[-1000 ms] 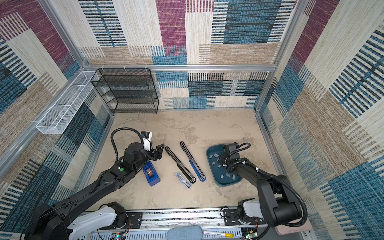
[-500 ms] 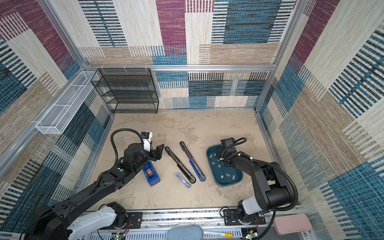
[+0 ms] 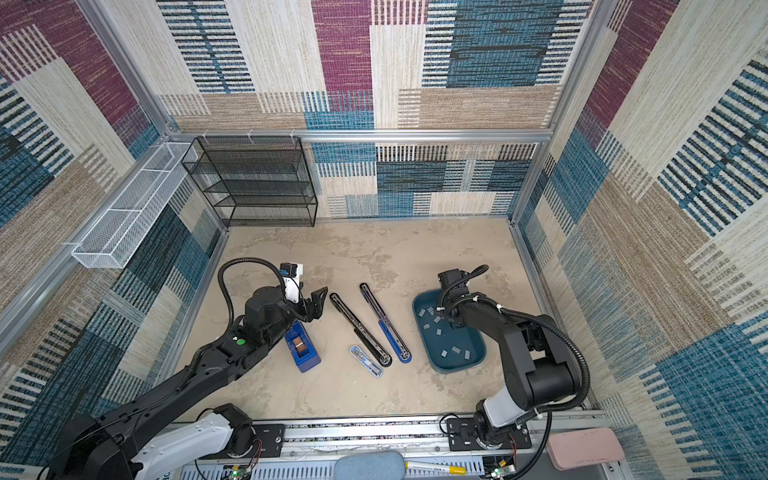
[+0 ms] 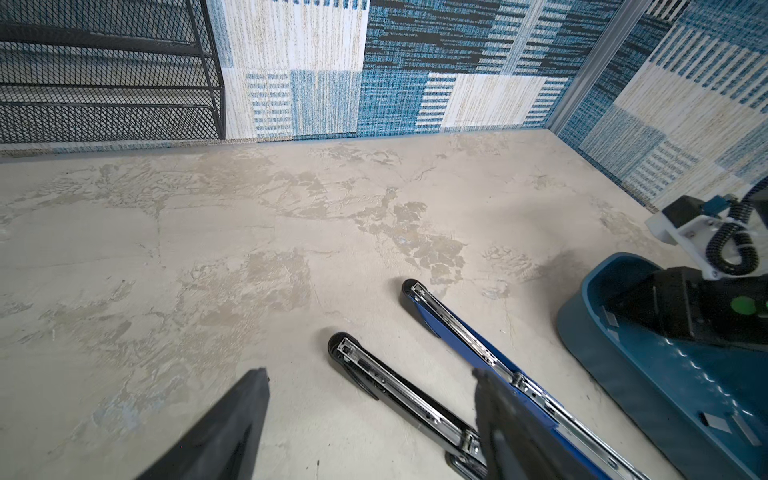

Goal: Load the staples into the stapler
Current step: 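Grasp a grey staple strip in the teal tray with the right gripper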

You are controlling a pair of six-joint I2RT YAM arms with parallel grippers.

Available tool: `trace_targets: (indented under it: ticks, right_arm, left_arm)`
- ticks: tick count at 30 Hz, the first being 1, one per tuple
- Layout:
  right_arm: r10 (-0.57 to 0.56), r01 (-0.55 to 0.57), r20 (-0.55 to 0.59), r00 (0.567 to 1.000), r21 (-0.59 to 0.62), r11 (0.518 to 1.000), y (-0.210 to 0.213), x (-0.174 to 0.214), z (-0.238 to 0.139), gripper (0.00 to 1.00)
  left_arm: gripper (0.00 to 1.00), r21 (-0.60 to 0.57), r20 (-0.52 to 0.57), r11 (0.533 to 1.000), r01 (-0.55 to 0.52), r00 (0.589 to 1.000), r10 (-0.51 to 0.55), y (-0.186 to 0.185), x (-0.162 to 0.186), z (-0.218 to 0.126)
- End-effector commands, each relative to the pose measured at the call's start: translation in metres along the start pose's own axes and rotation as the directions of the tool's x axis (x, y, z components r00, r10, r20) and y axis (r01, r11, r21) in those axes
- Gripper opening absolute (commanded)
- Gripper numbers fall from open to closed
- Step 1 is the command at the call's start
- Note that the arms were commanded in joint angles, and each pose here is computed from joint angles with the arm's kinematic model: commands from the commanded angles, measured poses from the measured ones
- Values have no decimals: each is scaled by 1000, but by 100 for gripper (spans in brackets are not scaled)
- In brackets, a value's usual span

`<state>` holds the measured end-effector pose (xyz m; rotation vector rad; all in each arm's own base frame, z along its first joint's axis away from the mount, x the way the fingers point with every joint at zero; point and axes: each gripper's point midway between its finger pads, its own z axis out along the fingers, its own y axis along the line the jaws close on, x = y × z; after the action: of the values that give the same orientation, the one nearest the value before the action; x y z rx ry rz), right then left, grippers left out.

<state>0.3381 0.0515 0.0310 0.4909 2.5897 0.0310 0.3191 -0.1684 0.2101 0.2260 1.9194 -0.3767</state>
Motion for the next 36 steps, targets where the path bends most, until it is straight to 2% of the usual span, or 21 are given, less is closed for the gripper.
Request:
trace_targets:
  ticks: [1,12,22,29,31,36]
  right_arm:
    - [-22,22,-13,1000,-7,1000,2,4,-1,35]
    - [-25,25,19,1000,-17,1000,12,-1,-7,39]
    - [-42,42,5,999,63,997,5,7,2,32]
    - [-60,60,-2,998,90,994,4,10,6,23]
    - [-62,62,-5,998,95,994,3,11,7,23]
    - [-74,75,-16,997,94,993,4,13,12,31]
  left_arm:
    - [82,12,29,1000,3,1000,-4,-2,-7,-2]
    - [82,14,27,1000,3,1000,-4,-3,-7,-1]
    - [82,15,27,1000,2,1000,-2,-3,-7,-1]
    - [82,15,28,1000,1,1000,-1,-3,-7,-1]
    - [82,16,27,1000,2,1000,-2,-3,-7,-1]
    - [82,17,29,1000,3,1000,-4,-3,-7,-1]
